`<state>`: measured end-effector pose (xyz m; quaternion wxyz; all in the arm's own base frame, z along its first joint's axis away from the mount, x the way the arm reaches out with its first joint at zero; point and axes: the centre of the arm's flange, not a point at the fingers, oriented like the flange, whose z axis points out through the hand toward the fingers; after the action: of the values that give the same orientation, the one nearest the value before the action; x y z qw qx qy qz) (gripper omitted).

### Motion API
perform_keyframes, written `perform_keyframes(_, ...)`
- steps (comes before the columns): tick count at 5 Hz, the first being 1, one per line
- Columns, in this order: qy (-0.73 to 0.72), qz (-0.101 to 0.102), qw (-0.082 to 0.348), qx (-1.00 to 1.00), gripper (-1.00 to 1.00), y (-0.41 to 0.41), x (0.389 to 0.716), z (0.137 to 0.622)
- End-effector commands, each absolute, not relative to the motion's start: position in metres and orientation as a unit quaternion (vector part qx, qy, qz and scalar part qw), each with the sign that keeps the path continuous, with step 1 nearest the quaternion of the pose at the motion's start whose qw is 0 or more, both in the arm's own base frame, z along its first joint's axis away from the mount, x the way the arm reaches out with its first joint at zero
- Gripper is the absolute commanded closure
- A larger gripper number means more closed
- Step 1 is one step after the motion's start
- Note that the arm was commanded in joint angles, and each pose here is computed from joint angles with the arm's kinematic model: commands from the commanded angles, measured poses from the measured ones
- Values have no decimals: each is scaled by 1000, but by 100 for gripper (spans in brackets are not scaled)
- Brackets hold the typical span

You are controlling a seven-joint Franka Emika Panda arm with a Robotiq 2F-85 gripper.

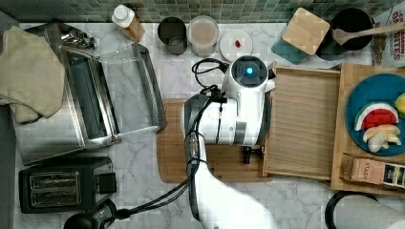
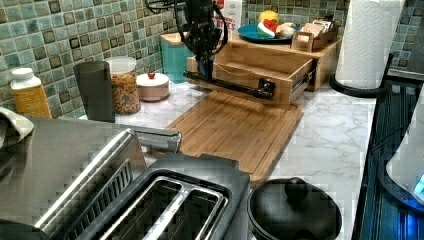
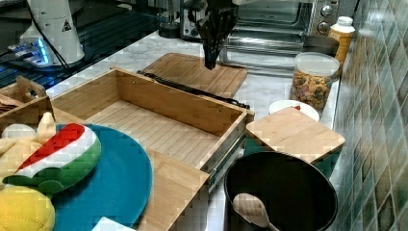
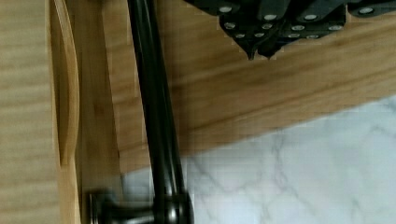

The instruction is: Close the drawer.

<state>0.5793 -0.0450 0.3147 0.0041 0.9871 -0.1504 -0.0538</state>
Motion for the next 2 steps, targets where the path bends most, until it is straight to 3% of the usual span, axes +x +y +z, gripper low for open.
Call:
perform_keyframes(1, -162, -31, 7, 986, 100, -66, 558, 303)
perform_keyframes(2, -155, -23, -5, 988, 100, -67, 557, 286)
